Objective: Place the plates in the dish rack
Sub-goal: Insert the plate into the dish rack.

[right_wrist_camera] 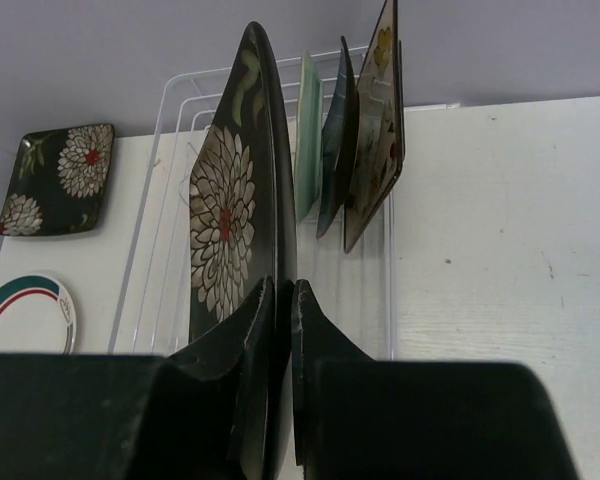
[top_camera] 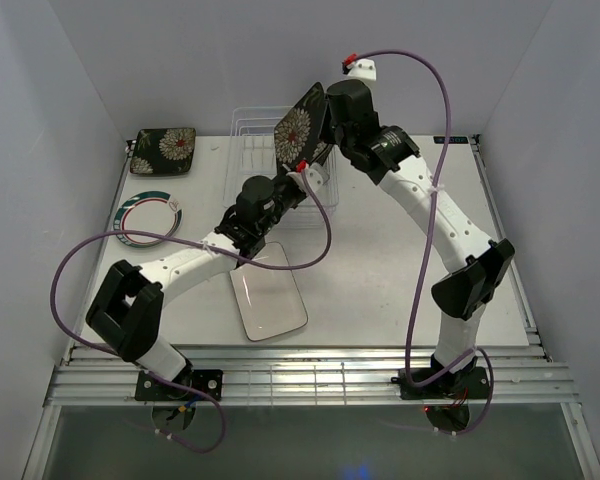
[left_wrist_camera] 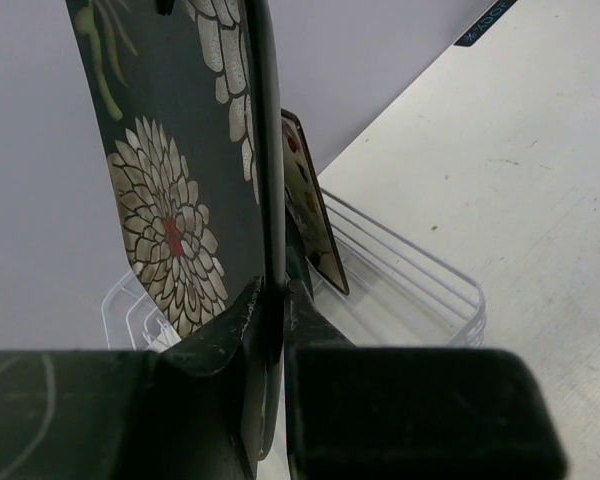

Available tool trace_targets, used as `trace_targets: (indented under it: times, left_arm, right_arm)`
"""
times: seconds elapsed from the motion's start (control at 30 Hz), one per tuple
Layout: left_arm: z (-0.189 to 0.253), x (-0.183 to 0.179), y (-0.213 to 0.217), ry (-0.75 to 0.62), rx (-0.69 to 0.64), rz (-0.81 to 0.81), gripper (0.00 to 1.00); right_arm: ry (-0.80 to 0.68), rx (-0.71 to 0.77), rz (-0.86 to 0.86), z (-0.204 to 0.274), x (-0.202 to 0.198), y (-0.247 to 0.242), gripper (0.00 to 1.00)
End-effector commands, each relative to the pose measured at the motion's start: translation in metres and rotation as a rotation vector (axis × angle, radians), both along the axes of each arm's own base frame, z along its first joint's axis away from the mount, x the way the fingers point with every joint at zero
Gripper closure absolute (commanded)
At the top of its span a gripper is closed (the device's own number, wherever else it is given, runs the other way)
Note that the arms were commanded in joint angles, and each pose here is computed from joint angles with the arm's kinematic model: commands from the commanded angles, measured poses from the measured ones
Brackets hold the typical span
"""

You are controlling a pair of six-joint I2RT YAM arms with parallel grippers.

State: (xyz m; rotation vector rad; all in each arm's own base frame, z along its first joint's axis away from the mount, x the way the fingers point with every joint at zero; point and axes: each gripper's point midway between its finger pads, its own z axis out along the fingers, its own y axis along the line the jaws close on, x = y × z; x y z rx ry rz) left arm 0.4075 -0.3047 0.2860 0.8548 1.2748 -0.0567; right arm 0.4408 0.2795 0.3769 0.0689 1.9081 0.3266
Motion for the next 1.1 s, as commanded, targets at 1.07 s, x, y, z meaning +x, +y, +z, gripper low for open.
trace_targets:
  times: [1.07]
  left_arm:
    - [-0.023, 0.119, 0.030, 0.037, -0.304, -0.253, 1.00]
  right_arm:
    - [-0.367, 0.042, -0.066, -0.005, 0.074, 0.079, 0.92]
